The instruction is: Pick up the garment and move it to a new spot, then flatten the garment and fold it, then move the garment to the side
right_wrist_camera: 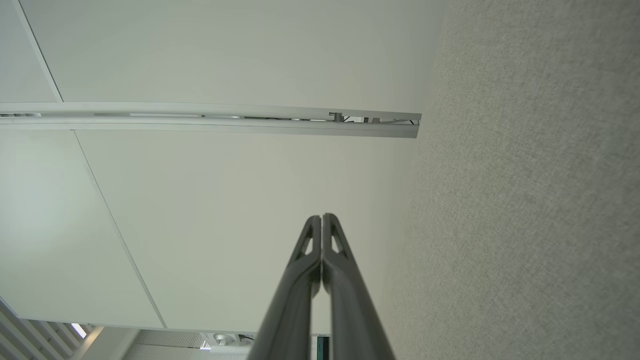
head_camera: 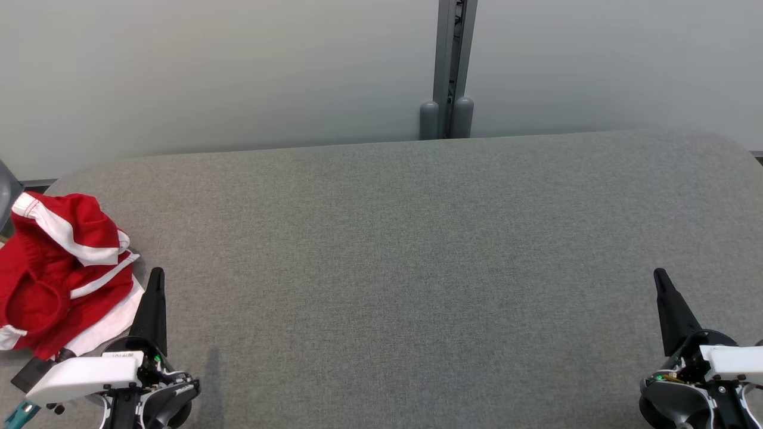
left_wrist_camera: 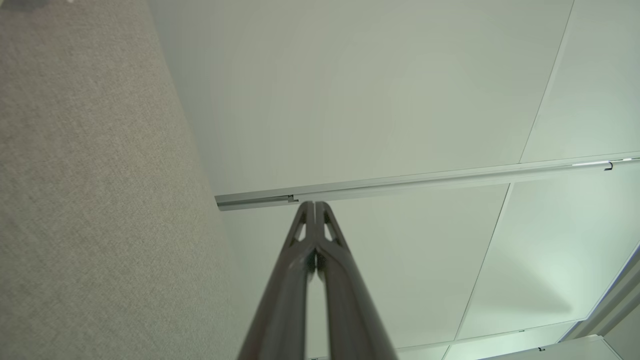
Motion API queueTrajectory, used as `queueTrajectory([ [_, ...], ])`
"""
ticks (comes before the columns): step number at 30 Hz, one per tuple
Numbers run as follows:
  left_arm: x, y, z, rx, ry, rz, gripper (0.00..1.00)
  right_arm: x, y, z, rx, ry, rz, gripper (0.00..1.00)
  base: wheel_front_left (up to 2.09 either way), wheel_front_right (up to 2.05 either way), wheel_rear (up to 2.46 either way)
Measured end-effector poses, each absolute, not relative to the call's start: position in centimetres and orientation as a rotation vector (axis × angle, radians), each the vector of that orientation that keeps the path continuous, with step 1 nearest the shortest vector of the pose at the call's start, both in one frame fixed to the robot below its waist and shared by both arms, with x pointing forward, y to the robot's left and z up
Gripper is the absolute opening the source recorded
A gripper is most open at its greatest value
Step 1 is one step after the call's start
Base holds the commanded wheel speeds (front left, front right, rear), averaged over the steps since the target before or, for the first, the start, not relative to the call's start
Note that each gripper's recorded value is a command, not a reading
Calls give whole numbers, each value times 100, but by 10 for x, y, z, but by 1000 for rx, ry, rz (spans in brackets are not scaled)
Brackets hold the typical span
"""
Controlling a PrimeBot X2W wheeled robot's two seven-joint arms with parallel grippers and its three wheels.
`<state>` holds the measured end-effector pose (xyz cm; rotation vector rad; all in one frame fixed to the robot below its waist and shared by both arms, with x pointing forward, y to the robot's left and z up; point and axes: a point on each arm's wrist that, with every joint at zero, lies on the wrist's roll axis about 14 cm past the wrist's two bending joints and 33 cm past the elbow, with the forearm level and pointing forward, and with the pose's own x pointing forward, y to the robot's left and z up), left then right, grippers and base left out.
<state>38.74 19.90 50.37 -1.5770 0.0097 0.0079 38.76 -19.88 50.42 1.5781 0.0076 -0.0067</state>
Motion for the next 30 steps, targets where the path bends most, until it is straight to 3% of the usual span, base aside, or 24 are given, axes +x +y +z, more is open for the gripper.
queueTrajectory([
  [30, 387, 199, 504, -1577, 10, 8, 0, 388, -199, 504, 1578, 8, -7, 0, 0, 0, 0],
])
